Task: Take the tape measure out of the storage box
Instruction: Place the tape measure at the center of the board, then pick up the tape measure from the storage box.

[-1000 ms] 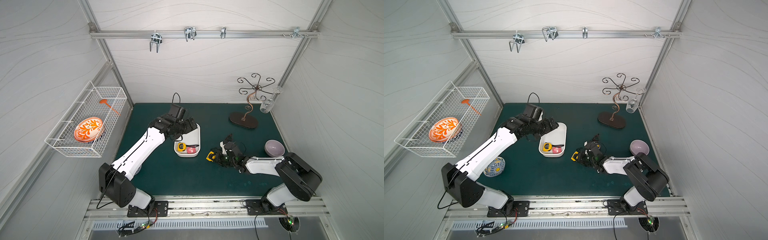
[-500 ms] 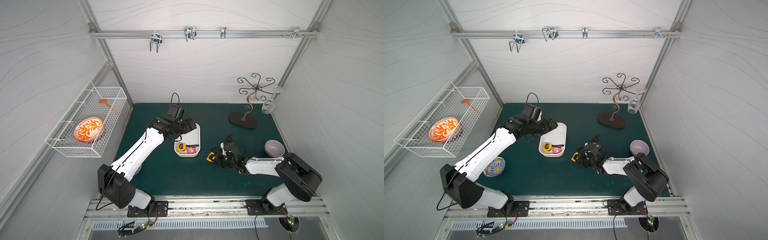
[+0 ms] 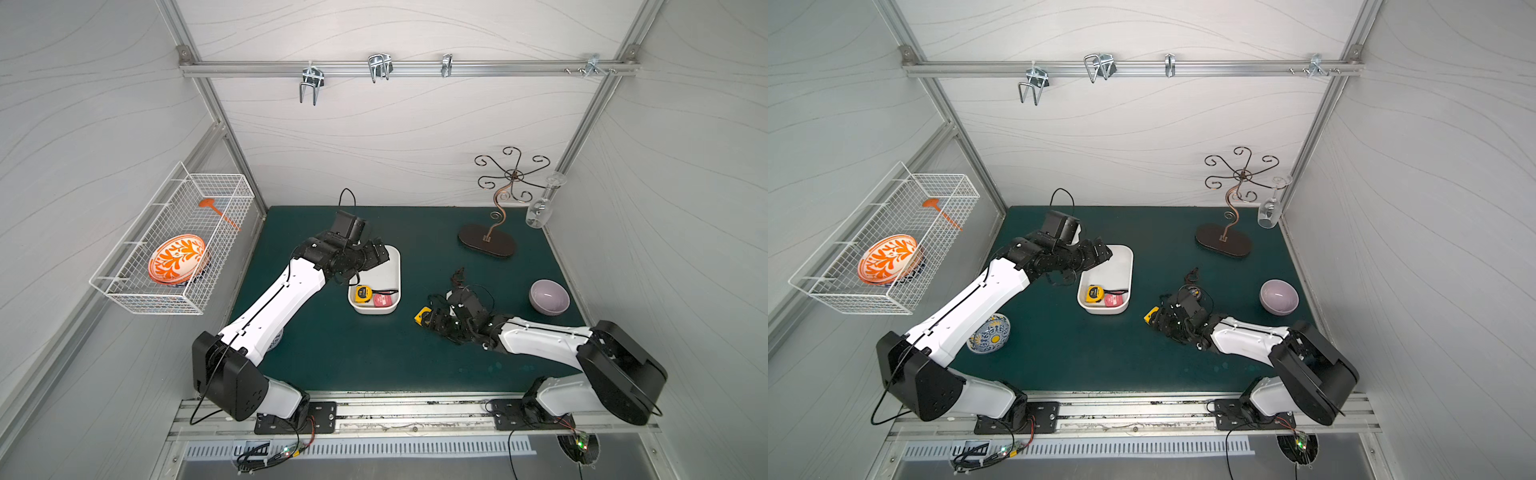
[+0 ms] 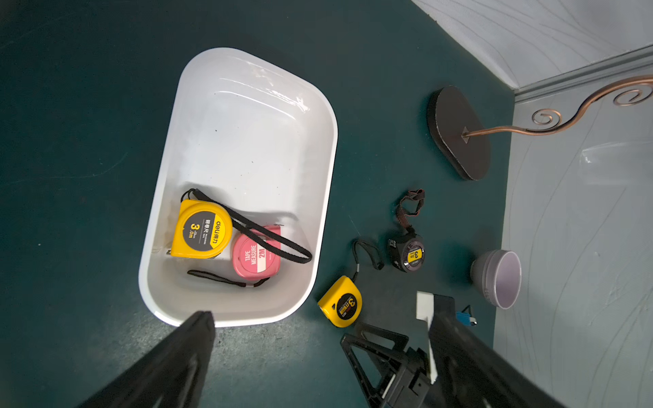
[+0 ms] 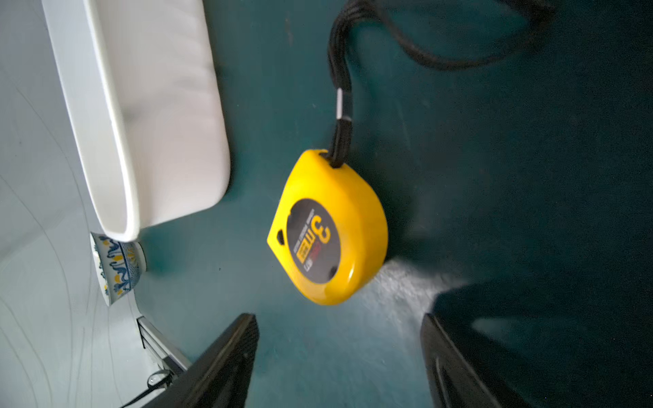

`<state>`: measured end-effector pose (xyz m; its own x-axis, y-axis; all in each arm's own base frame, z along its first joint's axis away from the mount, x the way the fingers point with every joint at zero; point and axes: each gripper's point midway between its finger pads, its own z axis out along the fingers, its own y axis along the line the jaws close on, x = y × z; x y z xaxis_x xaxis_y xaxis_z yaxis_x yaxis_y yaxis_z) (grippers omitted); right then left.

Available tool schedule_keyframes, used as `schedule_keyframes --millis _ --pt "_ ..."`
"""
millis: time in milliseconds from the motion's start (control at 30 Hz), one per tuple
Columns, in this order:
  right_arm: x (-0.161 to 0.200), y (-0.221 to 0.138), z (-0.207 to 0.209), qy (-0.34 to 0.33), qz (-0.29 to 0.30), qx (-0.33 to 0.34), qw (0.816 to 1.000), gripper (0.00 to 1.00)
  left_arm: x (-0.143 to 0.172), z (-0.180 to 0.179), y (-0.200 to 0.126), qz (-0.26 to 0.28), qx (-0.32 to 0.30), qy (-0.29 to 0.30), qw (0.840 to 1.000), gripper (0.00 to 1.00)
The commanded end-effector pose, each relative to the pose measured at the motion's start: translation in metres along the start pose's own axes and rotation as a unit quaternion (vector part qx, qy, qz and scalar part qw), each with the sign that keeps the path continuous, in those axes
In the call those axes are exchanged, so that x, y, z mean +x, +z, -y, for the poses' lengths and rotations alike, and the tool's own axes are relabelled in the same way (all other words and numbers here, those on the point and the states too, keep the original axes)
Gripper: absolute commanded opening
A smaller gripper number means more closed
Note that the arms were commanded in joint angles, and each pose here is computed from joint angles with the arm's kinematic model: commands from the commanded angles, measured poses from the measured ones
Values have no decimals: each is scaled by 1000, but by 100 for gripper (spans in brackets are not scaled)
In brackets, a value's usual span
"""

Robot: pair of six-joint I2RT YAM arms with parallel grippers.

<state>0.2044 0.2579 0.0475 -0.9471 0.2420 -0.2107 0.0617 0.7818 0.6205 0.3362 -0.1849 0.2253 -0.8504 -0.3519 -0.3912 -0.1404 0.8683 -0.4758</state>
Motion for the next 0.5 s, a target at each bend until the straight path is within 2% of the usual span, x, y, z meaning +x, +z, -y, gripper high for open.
schedule_keyframes --millis 0,167,333,467 --pt "4 -17 3 -14 -5 29 999 86 -1 -4 0 -6 -13 54 998 100" --pt "3 -40 -3 -32 -2 30 999 99 14 -23 20 -67 -65 115 989 100" --pt "2 -63 -9 -48 -1 30 998 99 25 -39 38 -126 -113 125 978 100" --pt "-3 -76 -12 -44 -3 19 999 99 25 -42 49 -150 -135 131 971 100"
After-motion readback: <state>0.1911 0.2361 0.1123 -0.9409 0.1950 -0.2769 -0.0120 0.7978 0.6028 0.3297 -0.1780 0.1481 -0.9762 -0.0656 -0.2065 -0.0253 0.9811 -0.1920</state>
